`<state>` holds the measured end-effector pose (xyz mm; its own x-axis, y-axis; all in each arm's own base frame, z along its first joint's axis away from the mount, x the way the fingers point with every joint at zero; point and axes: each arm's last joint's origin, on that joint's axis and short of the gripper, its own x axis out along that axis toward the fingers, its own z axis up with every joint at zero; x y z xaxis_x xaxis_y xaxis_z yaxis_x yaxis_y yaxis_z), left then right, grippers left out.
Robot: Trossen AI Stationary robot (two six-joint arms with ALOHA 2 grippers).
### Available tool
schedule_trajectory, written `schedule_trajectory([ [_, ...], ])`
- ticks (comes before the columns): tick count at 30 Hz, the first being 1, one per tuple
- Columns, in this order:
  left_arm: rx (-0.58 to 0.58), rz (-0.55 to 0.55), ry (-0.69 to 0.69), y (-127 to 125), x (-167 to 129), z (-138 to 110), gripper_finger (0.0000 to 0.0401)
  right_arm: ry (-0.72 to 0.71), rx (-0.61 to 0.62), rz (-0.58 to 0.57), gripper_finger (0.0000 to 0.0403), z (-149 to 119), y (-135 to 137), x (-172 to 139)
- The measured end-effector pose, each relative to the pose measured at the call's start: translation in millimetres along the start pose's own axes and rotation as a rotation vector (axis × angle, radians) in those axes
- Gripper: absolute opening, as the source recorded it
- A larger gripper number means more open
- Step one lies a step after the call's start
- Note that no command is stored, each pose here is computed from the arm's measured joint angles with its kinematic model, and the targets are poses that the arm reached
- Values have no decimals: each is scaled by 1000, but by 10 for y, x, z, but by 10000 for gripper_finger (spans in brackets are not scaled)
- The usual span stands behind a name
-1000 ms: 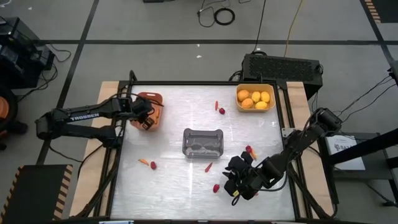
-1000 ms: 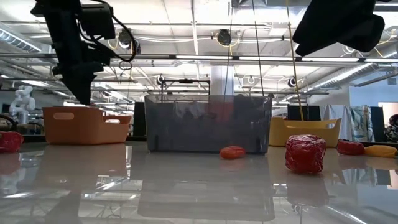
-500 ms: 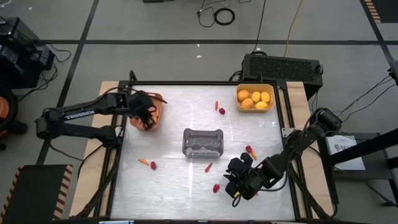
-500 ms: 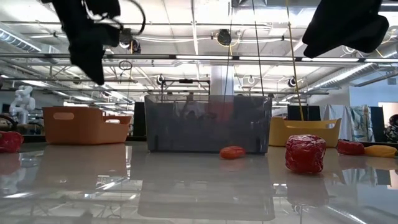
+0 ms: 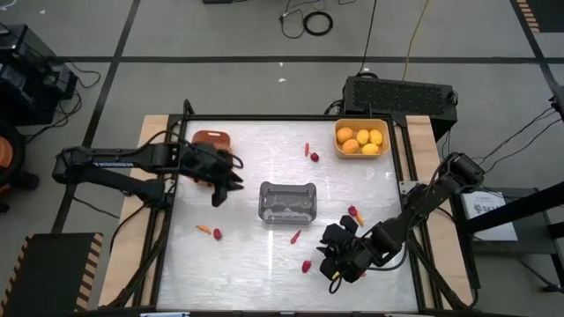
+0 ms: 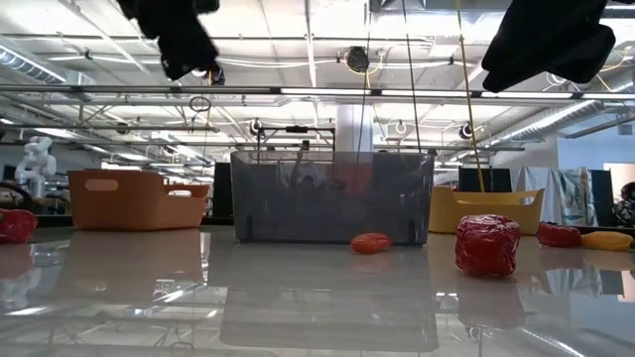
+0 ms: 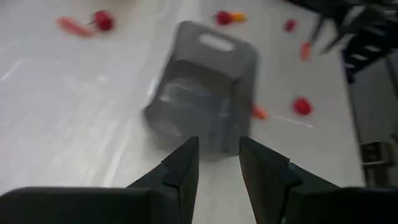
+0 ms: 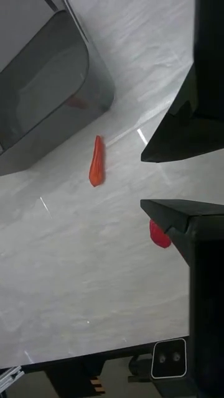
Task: Sort produce into baskets
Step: Put the yellow chili into the orange bin
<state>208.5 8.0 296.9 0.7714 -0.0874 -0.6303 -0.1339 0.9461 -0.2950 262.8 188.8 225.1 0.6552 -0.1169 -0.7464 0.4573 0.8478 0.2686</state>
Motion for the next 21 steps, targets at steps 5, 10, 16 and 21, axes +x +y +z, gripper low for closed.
schedule_trajectory([
  [5,89,-114,-30,-248,123,15,121,3,-1,0,98,-1,-1,0],
  [10,203,-238,38,-527,242,-102,121,3,-27,-1,98,-2,-2,0],
  [16,241,-279,172,-741,397,-295,156,1,-67,-2,98,-1,-3,0],
  [21,254,-289,280,-839,486,-440,218,-3,-92,-5,98,0,-4,-1],
])
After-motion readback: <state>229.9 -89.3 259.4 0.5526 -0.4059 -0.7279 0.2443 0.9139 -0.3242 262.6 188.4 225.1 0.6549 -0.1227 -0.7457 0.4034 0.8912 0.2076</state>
